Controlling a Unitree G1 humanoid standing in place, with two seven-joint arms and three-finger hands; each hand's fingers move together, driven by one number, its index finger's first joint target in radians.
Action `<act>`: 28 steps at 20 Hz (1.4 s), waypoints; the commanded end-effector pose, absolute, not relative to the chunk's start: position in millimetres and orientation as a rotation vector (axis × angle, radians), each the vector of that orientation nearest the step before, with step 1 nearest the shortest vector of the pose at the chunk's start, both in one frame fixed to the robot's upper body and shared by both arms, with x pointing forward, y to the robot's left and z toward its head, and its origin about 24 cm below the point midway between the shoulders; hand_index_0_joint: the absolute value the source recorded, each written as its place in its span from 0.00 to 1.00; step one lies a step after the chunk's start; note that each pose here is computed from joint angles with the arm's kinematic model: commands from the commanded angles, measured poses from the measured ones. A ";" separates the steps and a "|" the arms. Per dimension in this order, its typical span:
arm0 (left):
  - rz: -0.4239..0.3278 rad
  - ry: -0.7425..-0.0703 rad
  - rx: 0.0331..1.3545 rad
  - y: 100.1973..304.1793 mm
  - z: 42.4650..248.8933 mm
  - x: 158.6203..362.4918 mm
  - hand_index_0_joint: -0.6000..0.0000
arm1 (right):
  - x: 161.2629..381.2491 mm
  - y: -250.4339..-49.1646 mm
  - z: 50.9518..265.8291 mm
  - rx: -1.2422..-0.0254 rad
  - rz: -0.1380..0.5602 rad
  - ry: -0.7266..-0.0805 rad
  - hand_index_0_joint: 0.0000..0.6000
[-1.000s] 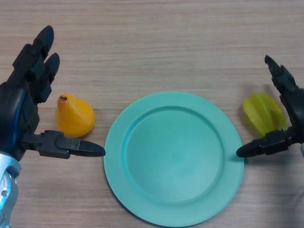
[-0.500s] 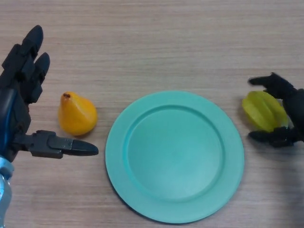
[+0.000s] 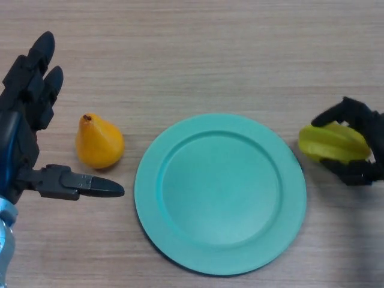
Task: Pick up the yellow starfruit and place it on the plate
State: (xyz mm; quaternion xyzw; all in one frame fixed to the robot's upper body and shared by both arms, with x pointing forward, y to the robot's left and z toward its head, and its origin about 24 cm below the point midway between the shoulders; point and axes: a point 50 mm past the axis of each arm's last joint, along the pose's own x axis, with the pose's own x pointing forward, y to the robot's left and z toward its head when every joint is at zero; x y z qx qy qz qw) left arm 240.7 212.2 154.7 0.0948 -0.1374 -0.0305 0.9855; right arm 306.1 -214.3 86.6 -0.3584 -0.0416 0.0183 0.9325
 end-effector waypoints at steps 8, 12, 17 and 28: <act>-0.069 -0.500 0.197 214.4 189.8 233.2 1.00 | 278.4 -154.8 151.8 -0.440 0.137 -0.359 1.00; -0.071 -0.508 0.190 212.4 192.3 234.5 1.00 | 264.9 -127.6 137.8 -0.342 0.208 -0.343 1.00; -0.083 -0.496 0.175 209.4 191.2 233.2 1.00 | 255.2 -107.2 109.5 -0.373 0.245 -0.301 1.00; -0.098 -0.506 0.163 207.5 197.0 220.4 1.00 | 248.1 -96.7 101.9 -0.360 0.261 -0.217 0.00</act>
